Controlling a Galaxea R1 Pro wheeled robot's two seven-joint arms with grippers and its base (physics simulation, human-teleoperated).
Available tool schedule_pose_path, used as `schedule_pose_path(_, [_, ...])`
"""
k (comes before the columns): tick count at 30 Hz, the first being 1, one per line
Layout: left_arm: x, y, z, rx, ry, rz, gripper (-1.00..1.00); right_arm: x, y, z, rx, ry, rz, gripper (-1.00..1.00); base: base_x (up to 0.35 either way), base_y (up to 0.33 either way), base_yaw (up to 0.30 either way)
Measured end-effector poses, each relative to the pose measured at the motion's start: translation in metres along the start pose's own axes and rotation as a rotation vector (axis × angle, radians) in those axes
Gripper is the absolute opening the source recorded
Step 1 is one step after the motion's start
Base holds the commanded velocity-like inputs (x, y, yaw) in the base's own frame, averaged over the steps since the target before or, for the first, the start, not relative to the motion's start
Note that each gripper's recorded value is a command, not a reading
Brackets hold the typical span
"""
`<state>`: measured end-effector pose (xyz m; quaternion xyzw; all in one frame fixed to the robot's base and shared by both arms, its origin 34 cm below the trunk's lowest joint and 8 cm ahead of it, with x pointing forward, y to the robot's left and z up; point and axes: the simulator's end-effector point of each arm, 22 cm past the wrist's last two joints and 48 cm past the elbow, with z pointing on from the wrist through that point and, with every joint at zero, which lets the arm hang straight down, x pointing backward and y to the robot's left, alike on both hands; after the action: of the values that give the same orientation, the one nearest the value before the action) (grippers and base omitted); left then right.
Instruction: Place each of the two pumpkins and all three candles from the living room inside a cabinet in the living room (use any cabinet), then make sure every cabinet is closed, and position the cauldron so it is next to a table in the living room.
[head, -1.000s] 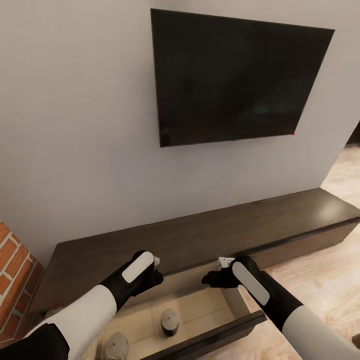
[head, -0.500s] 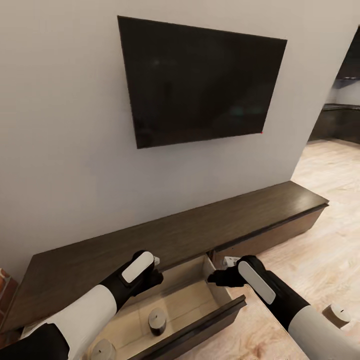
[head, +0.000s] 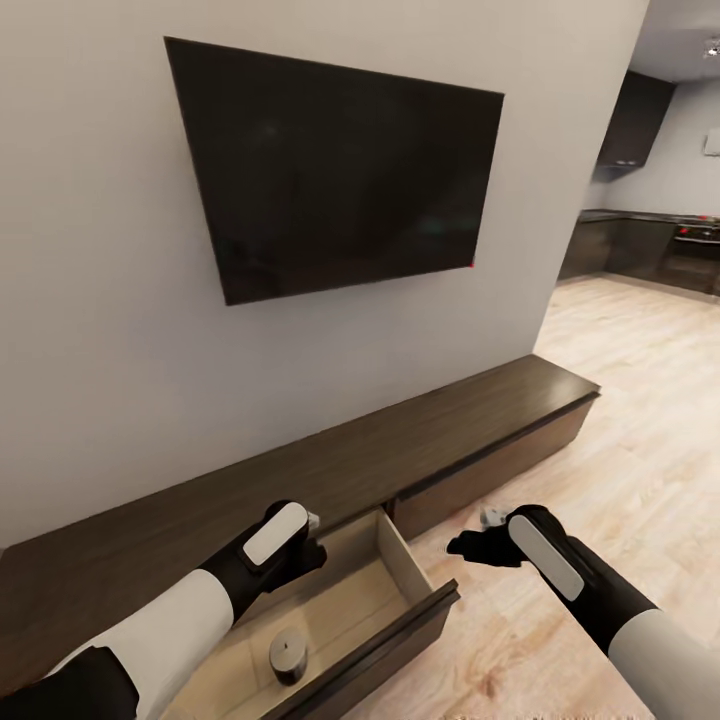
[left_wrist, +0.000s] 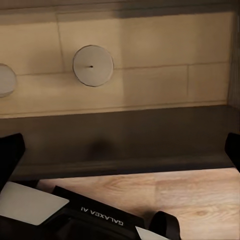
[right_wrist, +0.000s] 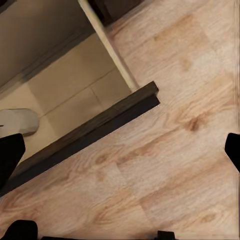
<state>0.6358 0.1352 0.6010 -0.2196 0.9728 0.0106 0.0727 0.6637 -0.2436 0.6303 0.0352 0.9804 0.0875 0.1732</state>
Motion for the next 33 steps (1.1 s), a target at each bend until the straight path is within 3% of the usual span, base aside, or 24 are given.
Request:
schedule_pose_path(5, [0.002, -0.002, 0.001, 0.003, 0.004, 0.0, 1.0, 0.012, -0.012, 0.009, 0.025, 0.032, 0.021, 1.0, 0.0, 0.0, -0.238])
schedule_pose_path(8, [0.004, -0.002, 0.003, 0.001, 0.009, 0.001, 1.0, 0.031, -0.045, 0.028, 0.089, 0.06, 0.084, 1.0, 0.0, 0.0, -0.179])
schedule_pose_path(11, [0.005, -0.002, 0.005, -0.002, 0.012, 0.003, 1.0, 0.044, -0.084, 0.043, 0.169, 0.039, 0.161, 1.0, 0.0, 0.0, -0.166])
schedule_pose_path(17, [0.007, 0.0, 0.009, -0.008, 0.021, 0.006, 1.0, 0.058, -0.117, 0.052, 0.237, 0.033, 0.209, 1.0, 0.0, 0.0, -0.161])
schedule_pose_path(19, [0.008, -0.001, 0.01, -0.008, 0.022, 0.01, 1.0, 0.072, -0.139, 0.055, 0.289, 0.049, 0.21, 1.0, 0.0, 0.0, -0.153])
schedule_pose_path(22, [0.009, -0.001, 0.012, -0.01, 0.025, 0.011, 1.0, 0.065, -0.141, 0.055, 0.3, 0.039, 0.201, 1.0, 0.0, 0.0, -0.145])
schedule_pose_path(26, [0.009, 0.004, 0.016, -0.021, 0.03, 0.01, 1.0, -0.039, -0.118, 0.028, 0.262, -0.112, 0.187, 1.0, 0.0, 0.0, -0.133])
schedule_pose_path(29, [0.011, 0.003, 0.017, -0.023, 0.034, 0.011, 1.0, -0.056, -0.122, 0.024, 0.268, -0.152, 0.196, 1.0, 0.0, 0.0, -0.123])
schedule_pose_path(33, [0.012, 0.002, 0.02, -0.021, 0.038, 0.009, 1.0, -0.058, -0.122, 0.025, 0.266, -0.155, 0.198, 1.0, 0.0, 0.0, -0.123])
